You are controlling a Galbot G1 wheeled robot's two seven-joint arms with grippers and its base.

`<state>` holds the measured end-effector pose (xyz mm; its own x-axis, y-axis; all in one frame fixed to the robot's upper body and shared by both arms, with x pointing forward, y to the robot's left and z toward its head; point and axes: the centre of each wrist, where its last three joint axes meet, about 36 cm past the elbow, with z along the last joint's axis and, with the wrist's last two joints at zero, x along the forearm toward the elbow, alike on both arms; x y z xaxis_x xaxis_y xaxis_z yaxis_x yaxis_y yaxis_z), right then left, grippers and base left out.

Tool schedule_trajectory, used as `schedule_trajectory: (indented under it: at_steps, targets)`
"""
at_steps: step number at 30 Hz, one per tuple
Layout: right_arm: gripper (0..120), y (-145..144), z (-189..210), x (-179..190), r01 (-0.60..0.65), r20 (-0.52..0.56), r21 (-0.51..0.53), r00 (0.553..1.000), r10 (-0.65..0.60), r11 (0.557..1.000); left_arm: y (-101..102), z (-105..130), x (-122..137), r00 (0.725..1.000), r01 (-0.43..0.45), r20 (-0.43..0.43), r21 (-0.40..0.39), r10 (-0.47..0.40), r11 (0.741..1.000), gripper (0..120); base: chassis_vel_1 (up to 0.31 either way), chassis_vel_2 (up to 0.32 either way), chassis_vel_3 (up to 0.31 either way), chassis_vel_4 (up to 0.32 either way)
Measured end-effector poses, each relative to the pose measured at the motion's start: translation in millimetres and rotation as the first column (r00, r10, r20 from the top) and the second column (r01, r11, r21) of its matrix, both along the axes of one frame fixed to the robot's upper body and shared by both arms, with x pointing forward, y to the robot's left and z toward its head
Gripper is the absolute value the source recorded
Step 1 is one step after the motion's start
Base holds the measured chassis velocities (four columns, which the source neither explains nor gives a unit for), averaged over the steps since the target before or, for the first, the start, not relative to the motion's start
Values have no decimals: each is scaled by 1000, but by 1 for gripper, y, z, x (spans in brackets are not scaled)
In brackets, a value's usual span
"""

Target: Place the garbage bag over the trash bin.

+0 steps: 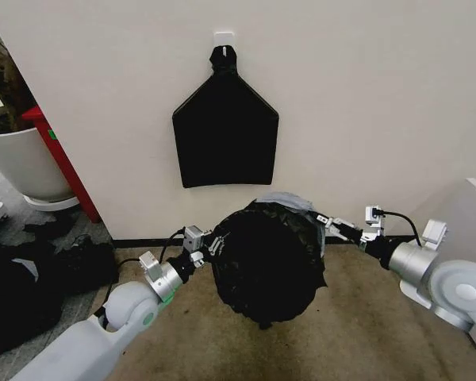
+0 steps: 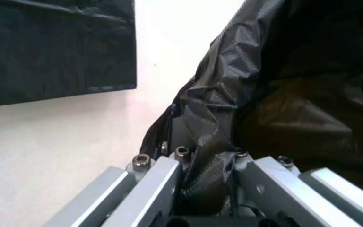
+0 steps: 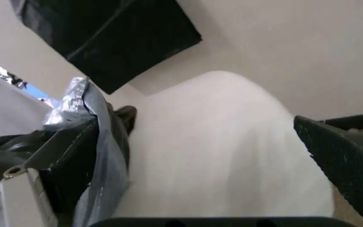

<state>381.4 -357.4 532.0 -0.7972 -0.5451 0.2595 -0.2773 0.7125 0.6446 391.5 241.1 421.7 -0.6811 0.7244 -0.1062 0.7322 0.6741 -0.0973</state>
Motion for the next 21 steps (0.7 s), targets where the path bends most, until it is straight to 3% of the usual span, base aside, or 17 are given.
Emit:
schedule_trajectory:
  at_steps: [13,21]
  targets:
    - [100,-11,-21,3,9,-33,-4,999,-10,1000,-2,4,-4,1000,15,1,-23,-15,1000,0,0,0,0,0]
    - [100,-4,-2,-9,-13,6,38,1000,13,999,-4,-6,-1,988,-91,-130,-77,81,993,0,0,0,0,0]
